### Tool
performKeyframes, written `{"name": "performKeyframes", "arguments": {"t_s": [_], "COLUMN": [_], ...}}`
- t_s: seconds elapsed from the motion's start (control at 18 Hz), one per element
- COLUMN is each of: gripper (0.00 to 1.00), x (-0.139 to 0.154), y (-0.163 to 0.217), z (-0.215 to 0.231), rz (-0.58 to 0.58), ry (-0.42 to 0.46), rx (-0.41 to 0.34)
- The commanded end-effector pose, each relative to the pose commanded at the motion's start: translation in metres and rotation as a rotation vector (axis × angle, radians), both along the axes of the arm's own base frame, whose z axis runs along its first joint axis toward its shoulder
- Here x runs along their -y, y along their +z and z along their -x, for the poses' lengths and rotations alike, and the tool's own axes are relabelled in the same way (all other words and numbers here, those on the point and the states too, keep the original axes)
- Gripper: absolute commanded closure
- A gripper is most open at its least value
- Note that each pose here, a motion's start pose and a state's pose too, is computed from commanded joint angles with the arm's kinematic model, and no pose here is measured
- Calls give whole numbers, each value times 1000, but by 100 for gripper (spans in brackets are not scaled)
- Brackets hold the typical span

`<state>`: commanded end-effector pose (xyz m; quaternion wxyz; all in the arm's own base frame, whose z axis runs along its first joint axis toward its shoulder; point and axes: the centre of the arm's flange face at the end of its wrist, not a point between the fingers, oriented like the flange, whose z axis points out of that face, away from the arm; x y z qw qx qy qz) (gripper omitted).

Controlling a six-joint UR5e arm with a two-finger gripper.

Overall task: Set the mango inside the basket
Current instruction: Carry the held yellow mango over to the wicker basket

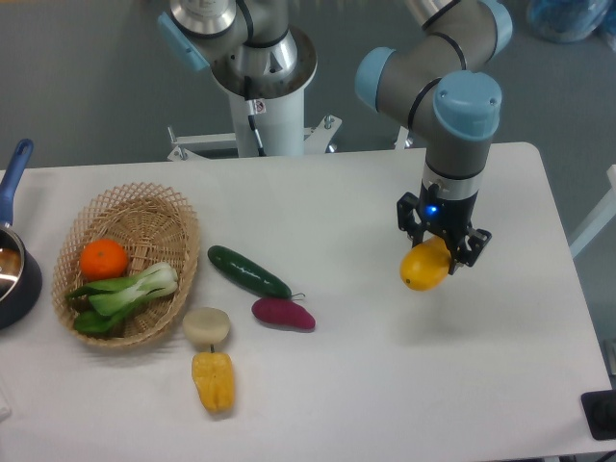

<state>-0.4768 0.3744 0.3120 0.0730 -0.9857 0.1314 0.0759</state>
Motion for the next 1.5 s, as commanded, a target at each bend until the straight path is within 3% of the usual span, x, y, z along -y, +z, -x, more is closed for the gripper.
{"name": "performKeyframes", "arguments": {"t_s": [0.33, 0.78, 1.0, 1.22, 1.39, 1.5], "gripper": [93, 93, 93, 93, 93, 93], "x": [-20, -81, -115, -147, -134, -135], "y": [0, 3, -14, -18, -23, -18], "z": [-20, -82, -146, -237, -313, -342], "rz": [2, 2, 8, 15, 32, 16], "ry": [-40, -70, -140, -297, -399, -449], "rx": [3, 5, 38, 46, 59, 43]}}
